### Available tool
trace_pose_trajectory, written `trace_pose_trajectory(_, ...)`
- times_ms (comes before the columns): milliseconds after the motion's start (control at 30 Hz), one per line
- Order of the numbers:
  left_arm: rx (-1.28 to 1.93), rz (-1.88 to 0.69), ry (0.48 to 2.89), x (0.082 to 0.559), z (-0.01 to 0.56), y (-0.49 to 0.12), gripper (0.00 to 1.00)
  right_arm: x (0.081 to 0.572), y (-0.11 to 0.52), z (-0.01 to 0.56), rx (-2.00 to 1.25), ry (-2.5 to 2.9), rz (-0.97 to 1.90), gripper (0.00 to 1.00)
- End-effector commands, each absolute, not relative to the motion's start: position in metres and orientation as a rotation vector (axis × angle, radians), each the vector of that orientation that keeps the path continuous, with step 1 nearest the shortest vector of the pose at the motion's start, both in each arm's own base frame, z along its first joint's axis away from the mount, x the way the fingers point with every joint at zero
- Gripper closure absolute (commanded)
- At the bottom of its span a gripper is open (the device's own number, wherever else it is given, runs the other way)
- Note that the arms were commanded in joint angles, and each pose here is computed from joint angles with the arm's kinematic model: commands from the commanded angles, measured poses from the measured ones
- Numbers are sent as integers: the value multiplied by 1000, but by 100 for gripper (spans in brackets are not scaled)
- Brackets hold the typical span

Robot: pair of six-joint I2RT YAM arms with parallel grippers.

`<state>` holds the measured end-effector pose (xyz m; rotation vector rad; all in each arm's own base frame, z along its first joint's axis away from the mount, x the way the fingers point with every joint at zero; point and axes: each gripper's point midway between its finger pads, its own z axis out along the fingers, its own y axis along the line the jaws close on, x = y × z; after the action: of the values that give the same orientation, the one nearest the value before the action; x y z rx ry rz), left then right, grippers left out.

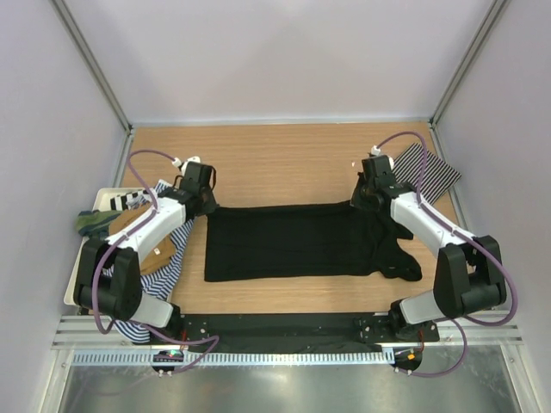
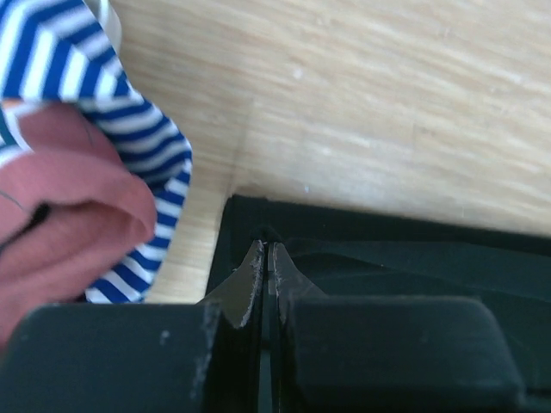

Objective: Fold and stack the tank tops

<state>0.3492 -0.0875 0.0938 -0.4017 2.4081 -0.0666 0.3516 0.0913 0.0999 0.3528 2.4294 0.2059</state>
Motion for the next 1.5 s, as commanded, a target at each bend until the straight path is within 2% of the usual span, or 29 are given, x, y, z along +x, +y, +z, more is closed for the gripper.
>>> trace_pose_trajectory(0,-407,-78,2359,343,105,-90,100,342,95,109,350,2394,251,99)
trace_pose_trajectory(733,-455,-104,2430,285,73,-80,100,278,87,71,435,2465,291,98)
trace_pose_trajectory(867,-478,-105,2473,271,54,-81,93,266,84,59,508,2465,297,97)
trace_pose_trajectory(1033,-500,-146,2497,261,37,-91,92,255,79,51,582,2426,298,93)
trace_pose_trajectory(1133,-477,-134,2513,257,31,-95,84,254,78,51,583,2423,299,81)
trace_pose_trajectory(1167,-466,-128,2509,256,33,-97,76,252,77,51,585,2424,293,67)
trace_pose_trajectory(1267,-466,-132,2480,257,42,-97,63,252,73,57,583,2401,280,59)
trace_pose_trajectory(1300,-469,-131,2473,256,45,-96,62,252,74,60,580,2391,285,58)
trace_pose_trajectory(1433,-492,-115,2413,256,66,-88,56,253,67,71,583,2362,251,41)
trace_pose_trajectory(1467,-498,-108,2405,255,73,-86,55,249,63,70,597,2375,217,41)
